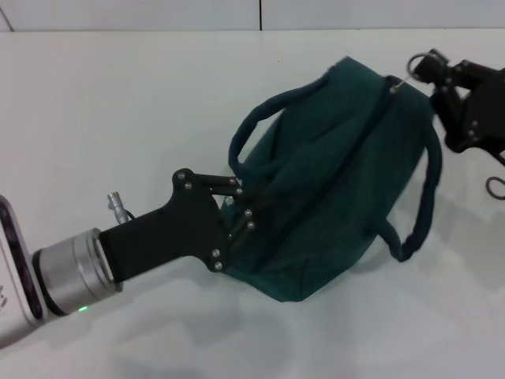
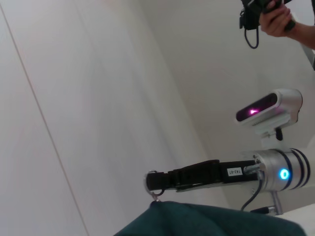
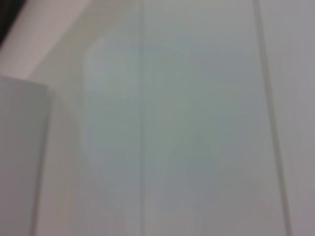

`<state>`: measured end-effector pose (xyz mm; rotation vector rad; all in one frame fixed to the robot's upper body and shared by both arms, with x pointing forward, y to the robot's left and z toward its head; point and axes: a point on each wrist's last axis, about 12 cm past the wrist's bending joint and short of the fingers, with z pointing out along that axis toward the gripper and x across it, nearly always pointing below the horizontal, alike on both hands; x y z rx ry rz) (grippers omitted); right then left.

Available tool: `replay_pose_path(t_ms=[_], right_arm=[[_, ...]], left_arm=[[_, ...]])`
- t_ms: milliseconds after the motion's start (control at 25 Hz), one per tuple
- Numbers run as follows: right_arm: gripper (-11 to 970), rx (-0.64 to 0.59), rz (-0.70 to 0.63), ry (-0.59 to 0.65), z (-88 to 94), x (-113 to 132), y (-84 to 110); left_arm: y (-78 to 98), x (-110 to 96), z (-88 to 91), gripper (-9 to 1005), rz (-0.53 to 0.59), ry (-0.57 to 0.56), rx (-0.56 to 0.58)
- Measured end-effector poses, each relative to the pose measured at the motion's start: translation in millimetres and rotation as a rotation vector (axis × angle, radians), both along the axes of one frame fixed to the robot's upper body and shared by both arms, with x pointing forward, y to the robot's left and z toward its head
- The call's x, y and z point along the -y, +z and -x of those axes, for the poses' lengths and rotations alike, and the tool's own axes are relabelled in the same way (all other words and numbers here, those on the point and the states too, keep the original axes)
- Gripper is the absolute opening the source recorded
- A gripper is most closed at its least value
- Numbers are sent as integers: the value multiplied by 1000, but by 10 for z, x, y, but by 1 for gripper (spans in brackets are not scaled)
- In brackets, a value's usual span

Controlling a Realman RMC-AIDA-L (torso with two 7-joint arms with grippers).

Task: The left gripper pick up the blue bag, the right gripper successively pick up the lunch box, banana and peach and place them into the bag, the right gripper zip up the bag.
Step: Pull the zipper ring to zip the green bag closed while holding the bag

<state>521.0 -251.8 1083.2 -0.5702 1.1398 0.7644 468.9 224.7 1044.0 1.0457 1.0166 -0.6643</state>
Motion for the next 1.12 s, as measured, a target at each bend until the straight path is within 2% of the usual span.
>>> replay_pose_path(t_ms=[240, 480, 680, 880, 1120], right_arm=[[5, -76, -62, -103, -1, 145, -73], [5, -123, -80, -99, -5, 151, -100], [5, -126, -80, -91, -3, 142, -99], [5, -125, -80, -81, 3, 131, -97], [5, -127, -77, -72, 11, 119, -102]], left_arm=[[41, -73, -78, 115, 0, 17, -27], [43, -79, -121, 131, 4, 58, -28], [-6, -43, -54, 145, 20, 118, 6], [1, -65, -44, 159, 72, 128, -55], [74, -125, -110, 289, 188, 134, -185]])
